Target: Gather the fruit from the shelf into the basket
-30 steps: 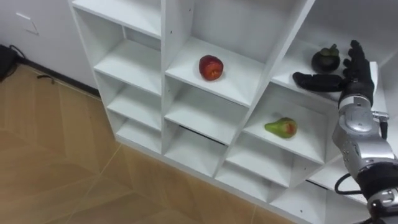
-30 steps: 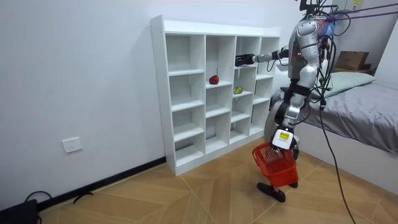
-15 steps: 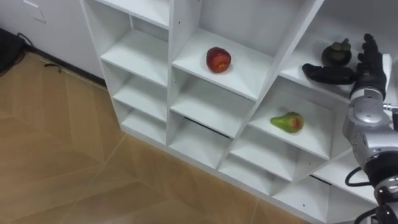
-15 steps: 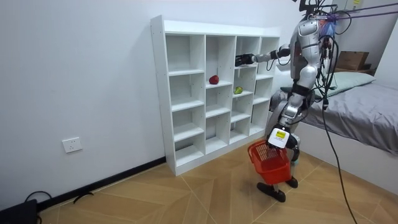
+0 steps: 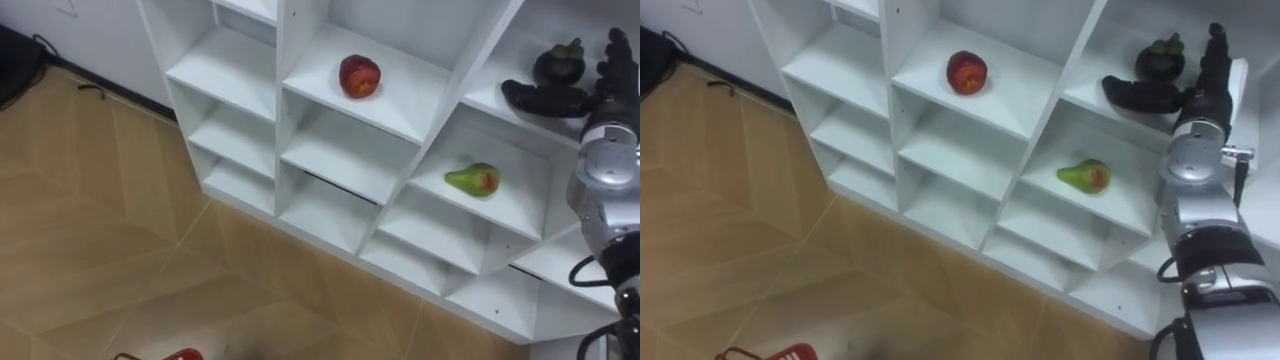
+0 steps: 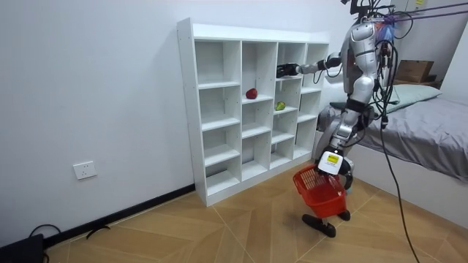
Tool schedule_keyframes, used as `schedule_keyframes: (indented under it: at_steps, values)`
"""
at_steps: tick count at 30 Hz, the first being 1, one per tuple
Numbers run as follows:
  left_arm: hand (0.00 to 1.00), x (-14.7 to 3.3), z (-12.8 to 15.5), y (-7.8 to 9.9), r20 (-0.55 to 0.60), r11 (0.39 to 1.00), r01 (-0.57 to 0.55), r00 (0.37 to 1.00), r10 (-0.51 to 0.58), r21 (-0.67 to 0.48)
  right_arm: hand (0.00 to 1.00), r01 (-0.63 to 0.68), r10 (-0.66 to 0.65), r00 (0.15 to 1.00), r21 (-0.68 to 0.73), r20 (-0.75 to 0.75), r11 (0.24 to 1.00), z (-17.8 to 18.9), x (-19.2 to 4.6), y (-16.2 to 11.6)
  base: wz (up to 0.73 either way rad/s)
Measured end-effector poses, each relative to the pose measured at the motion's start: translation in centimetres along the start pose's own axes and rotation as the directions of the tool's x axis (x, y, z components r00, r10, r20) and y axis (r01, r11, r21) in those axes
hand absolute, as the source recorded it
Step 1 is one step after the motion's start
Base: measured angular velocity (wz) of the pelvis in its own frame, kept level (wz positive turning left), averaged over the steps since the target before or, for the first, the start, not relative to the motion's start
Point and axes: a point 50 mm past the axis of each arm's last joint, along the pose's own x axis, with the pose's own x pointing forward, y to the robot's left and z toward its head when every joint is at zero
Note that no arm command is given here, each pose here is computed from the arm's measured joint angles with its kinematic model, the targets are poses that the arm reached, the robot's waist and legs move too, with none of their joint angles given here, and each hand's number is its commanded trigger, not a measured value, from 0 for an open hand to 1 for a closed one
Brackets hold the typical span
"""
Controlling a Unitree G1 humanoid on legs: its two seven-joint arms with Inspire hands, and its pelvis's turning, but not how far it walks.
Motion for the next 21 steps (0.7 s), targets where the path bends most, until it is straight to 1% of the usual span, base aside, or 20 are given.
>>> schedule_keyframes:
  at_steps: [1,5,7,11,14,21]
  values:
    - [1.00,0.1,0.3,-0.1,0.005,1.000,0.006,1.000,-0.006,-0.006,1.00,0.003,-0.003,1.000,-0.017,0.007,1.000,0.3,0.2,0.0,0.00]
    - [1.00,0.2,1.3,-0.7,0.029,1.000,0.030,0.999,-0.030,0.004,1.00,0.074,-0.073,0.997,-0.096,0.012,0.993,0.4,0.9,-2.4,-0.01]
    - [1.00,0.2,1.4,-0.9,0.034,0.999,0.036,0.999,-0.036,0.011,1.00,0.089,-0.088,0.996,-0.113,0.015,0.990,0.5,1.0,-2.8,-0.03]
    - [1.00,0.2,1.4,-0.9,0.032,0.999,0.041,0.999,-0.041,-0.001,1.00,0.122,-0.121,0.992,-0.116,0.023,0.986,0.8,1.2,-3.3,-0.02]
    - [1.00,0.2,1.5,-0.9,0.034,0.999,0.047,0.998,-0.046,-0.018,1.00,0.130,-0.128,0.991,-0.118,0.026,0.984,0.9,1.3,-3.5,-0.01]
    - [1.00,0.2,1.7,-1.1,0.045,0.997,0.069,0.997,-0.069,-0.015,1.00,0.134,-0.133,0.991,-0.103,0.019,0.986,0.9,1.3,-3.8,-0.02]
